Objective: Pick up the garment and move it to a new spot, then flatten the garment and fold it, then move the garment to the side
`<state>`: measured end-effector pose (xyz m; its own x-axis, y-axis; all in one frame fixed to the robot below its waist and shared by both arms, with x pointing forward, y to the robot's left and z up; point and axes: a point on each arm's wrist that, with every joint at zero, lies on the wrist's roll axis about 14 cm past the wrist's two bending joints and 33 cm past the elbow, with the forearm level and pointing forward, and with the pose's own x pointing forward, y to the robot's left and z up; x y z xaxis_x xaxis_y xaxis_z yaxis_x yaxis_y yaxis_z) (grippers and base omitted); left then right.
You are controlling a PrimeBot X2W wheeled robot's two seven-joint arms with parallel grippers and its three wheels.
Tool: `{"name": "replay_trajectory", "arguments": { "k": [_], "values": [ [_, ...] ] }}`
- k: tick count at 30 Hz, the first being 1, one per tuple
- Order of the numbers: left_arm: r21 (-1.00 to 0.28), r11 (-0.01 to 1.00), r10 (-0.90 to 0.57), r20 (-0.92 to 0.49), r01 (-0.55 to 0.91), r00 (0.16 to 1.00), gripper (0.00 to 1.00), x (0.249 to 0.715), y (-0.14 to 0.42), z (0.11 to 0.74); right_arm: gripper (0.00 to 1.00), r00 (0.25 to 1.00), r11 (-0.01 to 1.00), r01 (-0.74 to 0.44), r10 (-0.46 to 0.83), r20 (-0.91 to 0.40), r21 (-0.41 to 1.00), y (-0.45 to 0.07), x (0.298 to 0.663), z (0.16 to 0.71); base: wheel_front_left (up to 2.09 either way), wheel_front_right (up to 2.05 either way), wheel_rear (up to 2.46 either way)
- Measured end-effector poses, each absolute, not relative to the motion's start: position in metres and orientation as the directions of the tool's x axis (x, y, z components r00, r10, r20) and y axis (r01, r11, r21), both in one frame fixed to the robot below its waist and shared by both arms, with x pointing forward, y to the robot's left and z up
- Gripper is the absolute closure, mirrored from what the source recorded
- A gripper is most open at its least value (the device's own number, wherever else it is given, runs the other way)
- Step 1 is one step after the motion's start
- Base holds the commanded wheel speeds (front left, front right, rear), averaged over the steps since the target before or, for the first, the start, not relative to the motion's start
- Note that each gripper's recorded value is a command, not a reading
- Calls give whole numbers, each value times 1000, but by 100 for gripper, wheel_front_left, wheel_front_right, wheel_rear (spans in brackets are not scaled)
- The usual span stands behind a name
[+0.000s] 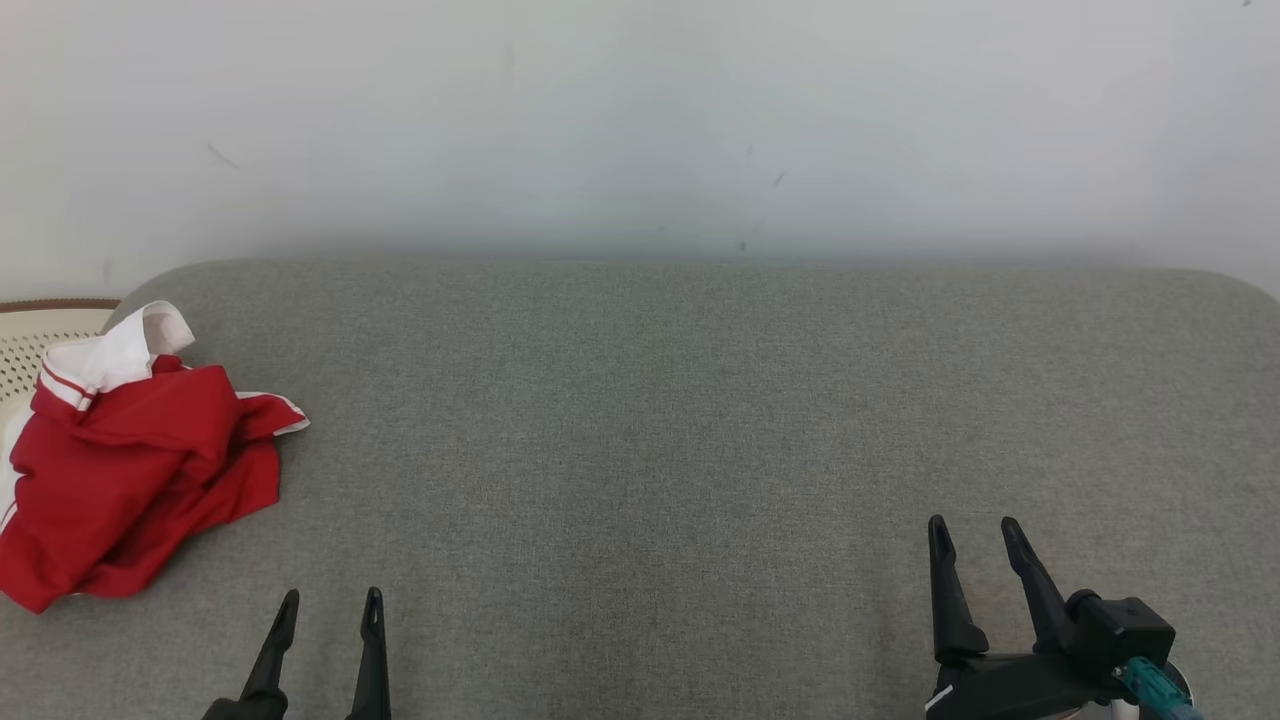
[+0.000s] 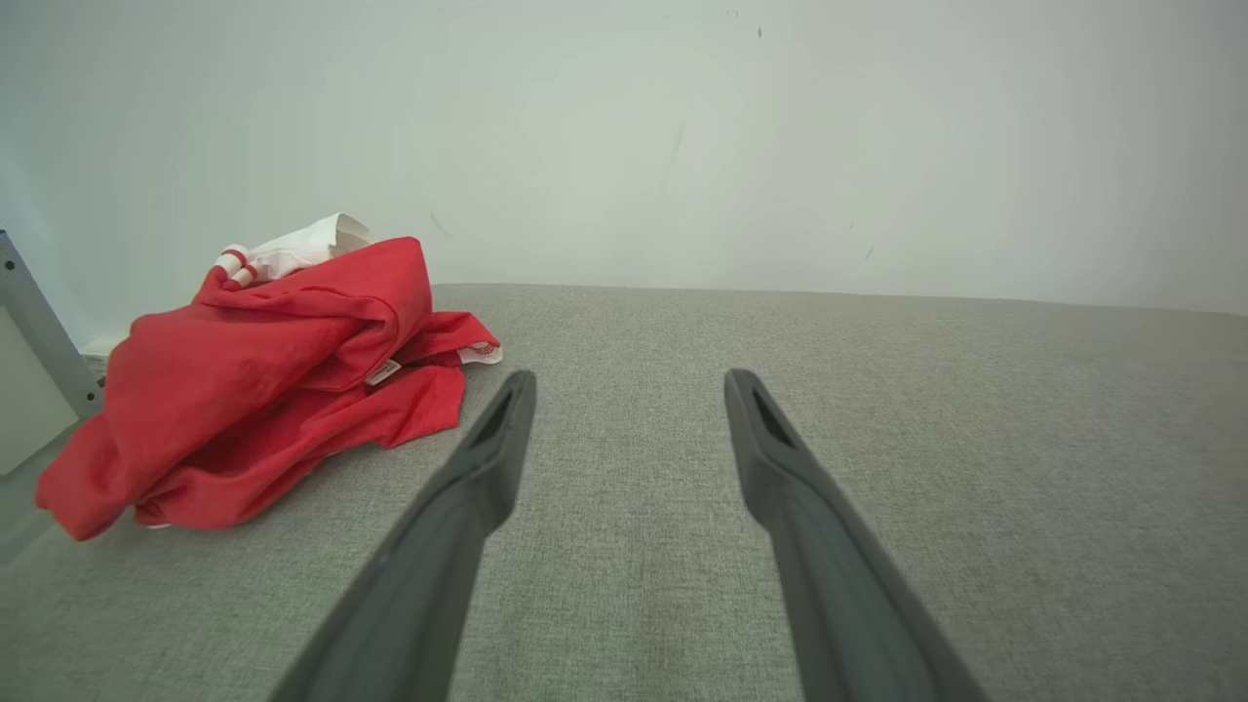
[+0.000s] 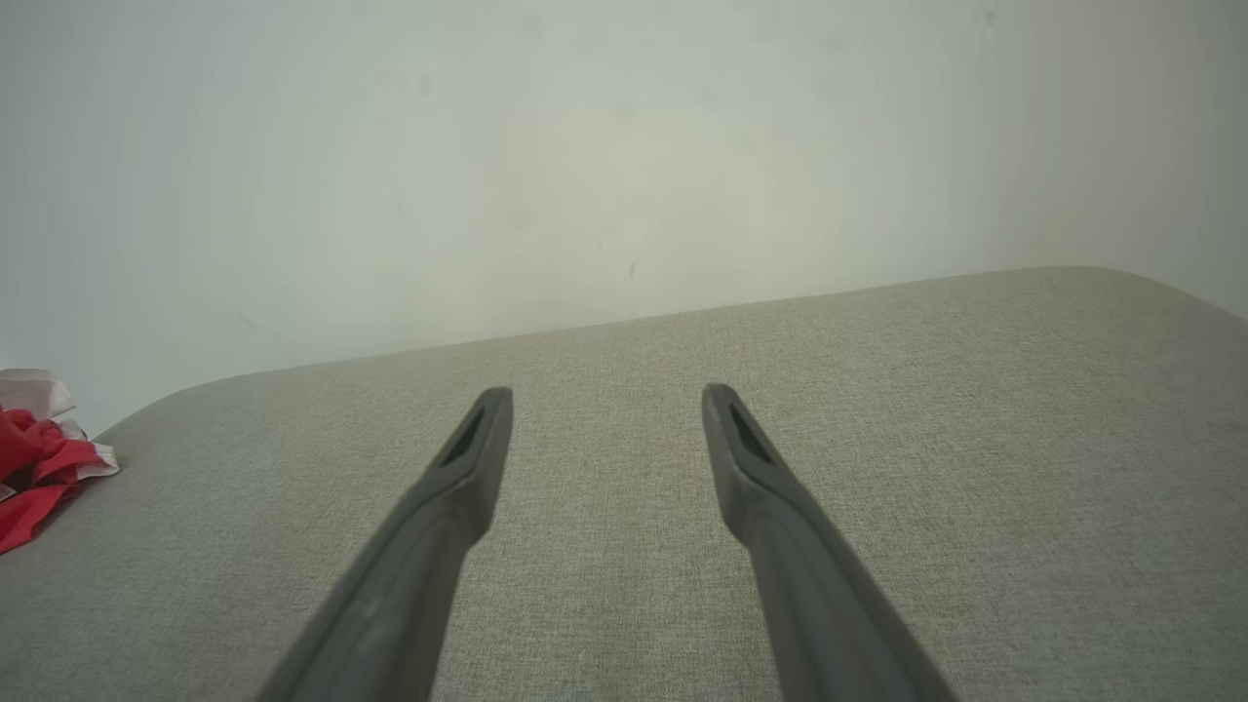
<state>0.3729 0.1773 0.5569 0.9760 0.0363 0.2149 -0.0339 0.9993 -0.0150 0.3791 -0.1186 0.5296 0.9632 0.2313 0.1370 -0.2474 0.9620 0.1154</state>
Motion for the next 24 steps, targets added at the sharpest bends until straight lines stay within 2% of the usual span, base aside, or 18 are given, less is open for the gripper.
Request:
{"name": "replay_trajectory", "arguments": {
  "k": [8,24],
  "values": [
    [39,999,28,243,-39,970,0,372,176,562,0,957,963,-262,251,147,61,-114,378,532,0,0,0],
    [-31,999,37,246,-31,968,0,370,181,562,0,959,961,-253,235,160,107,-117,378,533,0,0,0]
  ]
}}
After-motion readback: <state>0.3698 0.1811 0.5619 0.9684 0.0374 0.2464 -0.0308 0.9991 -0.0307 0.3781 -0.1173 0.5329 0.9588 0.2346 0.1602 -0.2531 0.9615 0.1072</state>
